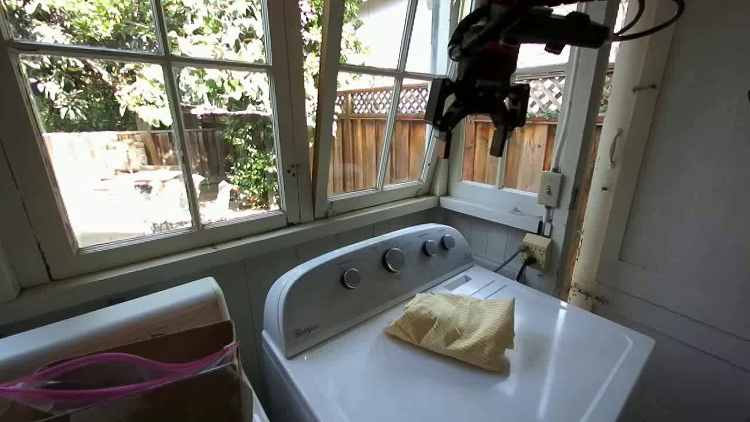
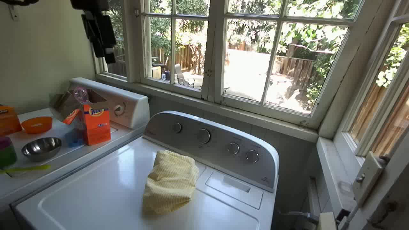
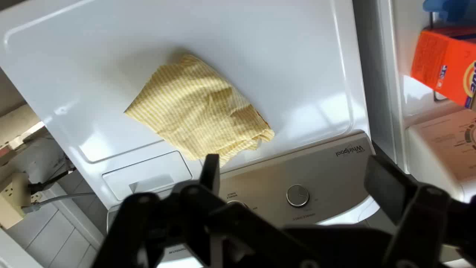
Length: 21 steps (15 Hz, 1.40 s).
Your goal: Unfold the yellow towel.
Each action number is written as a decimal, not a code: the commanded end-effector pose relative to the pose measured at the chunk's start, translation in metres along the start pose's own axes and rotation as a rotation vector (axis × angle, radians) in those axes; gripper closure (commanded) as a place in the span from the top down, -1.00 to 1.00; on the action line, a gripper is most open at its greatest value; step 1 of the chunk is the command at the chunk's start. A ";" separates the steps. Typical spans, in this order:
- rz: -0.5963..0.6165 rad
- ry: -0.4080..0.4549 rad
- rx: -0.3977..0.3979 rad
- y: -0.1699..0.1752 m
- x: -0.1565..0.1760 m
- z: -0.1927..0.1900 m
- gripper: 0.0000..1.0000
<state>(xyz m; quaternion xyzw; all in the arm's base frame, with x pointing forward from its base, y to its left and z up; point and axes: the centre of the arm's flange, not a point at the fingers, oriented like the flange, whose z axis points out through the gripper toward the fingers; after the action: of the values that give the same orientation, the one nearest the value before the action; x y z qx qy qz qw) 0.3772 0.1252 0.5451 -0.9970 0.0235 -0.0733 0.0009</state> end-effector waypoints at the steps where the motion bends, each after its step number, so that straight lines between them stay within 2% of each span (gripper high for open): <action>1: 0.000 0.000 0.000 0.000 0.000 0.000 1.00; 15: 0.002 0.001 0.005 0.001 0.003 0.002 1.00; 21: -0.056 -0.054 0.170 0.038 0.040 0.046 1.00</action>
<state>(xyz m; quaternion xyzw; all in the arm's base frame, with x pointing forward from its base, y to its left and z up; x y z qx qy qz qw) 0.3976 0.1027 0.5293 -0.9973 0.0130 -0.0634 0.0355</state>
